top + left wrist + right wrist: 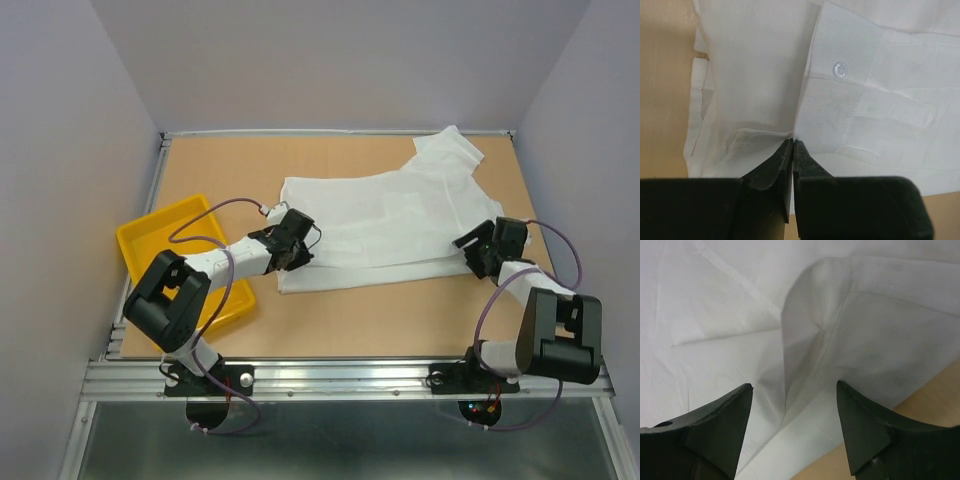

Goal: Fold and stack the long sleeve shirts
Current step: Fold the shirt

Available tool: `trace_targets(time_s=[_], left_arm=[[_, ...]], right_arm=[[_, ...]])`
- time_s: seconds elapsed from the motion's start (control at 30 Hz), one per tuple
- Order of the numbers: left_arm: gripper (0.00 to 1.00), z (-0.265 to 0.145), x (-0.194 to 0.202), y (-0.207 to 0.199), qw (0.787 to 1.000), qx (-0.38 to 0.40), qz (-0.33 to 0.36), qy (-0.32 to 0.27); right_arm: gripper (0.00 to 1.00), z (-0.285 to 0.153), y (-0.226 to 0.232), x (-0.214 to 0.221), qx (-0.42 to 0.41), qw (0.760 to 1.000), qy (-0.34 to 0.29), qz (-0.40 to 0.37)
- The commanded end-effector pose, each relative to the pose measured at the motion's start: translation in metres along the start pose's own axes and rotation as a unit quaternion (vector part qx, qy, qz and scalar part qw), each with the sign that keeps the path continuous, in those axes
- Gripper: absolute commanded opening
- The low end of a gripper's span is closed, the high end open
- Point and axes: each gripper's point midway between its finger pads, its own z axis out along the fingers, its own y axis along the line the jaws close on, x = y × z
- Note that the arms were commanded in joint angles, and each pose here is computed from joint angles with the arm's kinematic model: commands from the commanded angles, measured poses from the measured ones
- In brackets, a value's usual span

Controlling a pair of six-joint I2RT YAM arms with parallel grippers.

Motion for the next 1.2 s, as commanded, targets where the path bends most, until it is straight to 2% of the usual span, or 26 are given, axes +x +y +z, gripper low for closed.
trace_targets(time_s=[0.0,0.13,0.17,0.2,0.37,0.47,0.57,0.6,0.7,0.87,0.93,1.1,1.17], left_arm=[[0.16,-0.024,-0.017,0.001,0.999,0.004,-0.011,-0.038],[0.24,-0.03,-0.017,0.002,0.999,0.01,-0.014,-0.04],[0.34,-0.03,-0.015,0.001,0.999,0.013,-0.015,-0.036],[0.37,-0.031,-0.015,0.001,0.999,0.017,-0.016,-0.034],[0.43,-0.044,-0.014,0.004,0.999,0.026,-0.024,-0.041],[0.57,-0.062,-0.027,0.001,0.997,0.042,-0.028,-0.066],[0.62,-0.072,-0.042,-0.017,0.994,0.068,-0.023,-0.082],[0.63,-0.07,-0.044,-0.021,0.994,0.069,-0.017,-0.081],[0.63,-0.063,-0.053,-0.053,0.991,0.105,0.001,-0.08],[0.57,-0.03,-0.043,-0.072,0.991,0.12,0.004,-0.054],[0.55,-0.01,-0.031,-0.062,0.994,0.097,0.005,-0.04],[0.51,0.02,-0.011,-0.035,0.997,0.067,-0.021,-0.017],[0.5,0.027,0.0,-0.018,0.998,0.053,-0.029,-0.002]], right_arm=[[0.73,-0.015,0.02,-0.014,-0.05,0.998,-0.026,0.002],[0.74,-0.037,0.043,-0.035,-0.084,0.995,-0.058,-0.008],[0.75,-0.041,0.048,-0.04,-0.089,0.994,-0.066,-0.009],[0.76,-0.042,0.044,-0.038,-0.078,0.995,-0.061,-0.008],[0.79,-0.055,0.063,-0.059,-0.087,0.993,-0.079,-0.005],[0.8,-0.061,0.088,-0.066,-0.125,0.99,-0.069,-0.017],[0.79,-0.062,0.118,-0.057,-0.191,0.981,-0.028,-0.03],[0.79,-0.064,0.134,-0.061,-0.226,0.973,-0.035,-0.037],[0.78,-0.062,0.158,-0.042,-0.287,0.957,0.003,-0.046],[0.75,-0.045,0.168,-0.015,-0.349,0.936,0.032,-0.041],[0.75,-0.027,0.15,0.001,-0.335,0.94,0.051,-0.037],[0.74,0.006,0.108,0.013,-0.287,0.955,0.031,-0.063],[0.73,0.015,0.084,0.021,-0.269,0.961,0.038,-0.052]])
